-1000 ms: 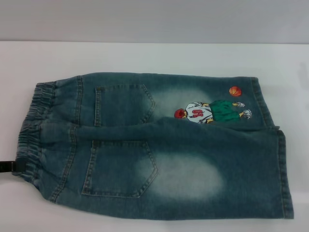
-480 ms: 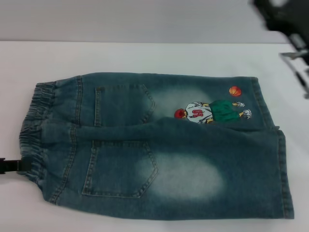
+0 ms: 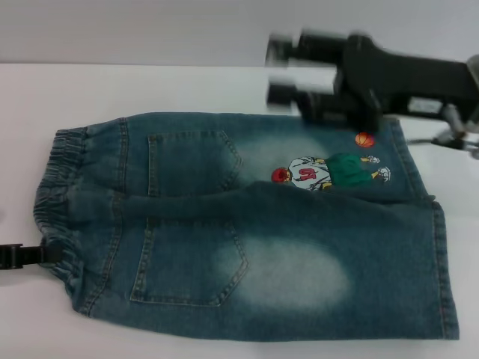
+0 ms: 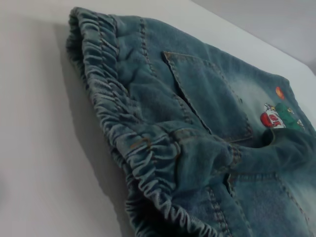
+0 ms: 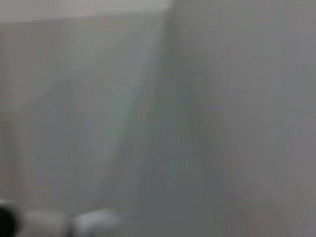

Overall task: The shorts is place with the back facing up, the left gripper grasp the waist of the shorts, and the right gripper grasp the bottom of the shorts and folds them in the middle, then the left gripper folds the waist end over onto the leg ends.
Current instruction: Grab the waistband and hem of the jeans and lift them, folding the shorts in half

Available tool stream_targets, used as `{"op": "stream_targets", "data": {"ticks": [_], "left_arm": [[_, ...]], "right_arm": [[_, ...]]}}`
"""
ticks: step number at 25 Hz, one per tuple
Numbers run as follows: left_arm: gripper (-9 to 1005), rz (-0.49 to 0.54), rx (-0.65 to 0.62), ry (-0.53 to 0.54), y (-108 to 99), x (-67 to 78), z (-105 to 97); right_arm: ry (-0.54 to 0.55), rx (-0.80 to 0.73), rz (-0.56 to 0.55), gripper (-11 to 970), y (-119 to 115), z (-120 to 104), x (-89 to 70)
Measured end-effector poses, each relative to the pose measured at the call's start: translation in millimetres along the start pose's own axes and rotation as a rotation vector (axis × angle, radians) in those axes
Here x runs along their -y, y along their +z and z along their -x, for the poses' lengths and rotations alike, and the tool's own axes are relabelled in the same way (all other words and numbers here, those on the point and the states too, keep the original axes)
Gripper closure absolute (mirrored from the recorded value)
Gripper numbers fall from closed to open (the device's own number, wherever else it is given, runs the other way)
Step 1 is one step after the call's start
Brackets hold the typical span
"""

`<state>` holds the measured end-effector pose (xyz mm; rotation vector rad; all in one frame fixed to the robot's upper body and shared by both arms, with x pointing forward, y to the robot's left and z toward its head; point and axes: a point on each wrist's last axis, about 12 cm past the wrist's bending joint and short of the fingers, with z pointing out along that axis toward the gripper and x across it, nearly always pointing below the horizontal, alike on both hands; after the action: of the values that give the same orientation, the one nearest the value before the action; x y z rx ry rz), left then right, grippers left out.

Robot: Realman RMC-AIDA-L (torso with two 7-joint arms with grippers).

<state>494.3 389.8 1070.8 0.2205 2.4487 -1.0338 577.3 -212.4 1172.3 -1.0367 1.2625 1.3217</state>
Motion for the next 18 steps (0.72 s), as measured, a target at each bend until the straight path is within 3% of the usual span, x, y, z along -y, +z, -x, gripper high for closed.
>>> {"op": "stream_targets", "data": {"ticks": [9,14,18], "left_arm": [[934,-0.015,0.014,0.011,7,3.9,1],[932,-0.024,0.022,0.016,10,6.7,3],[929,-0.031,0.023,0.013,12,8.3,3]], "right_arm": [[0.132,-0.383,0.287,325,-41,12,-20.5],[0.23,-0.53,0.311,325,-65,5,-30.3],[0.281,-0.602,0.255,325,-83,-4,-33.1]]}}
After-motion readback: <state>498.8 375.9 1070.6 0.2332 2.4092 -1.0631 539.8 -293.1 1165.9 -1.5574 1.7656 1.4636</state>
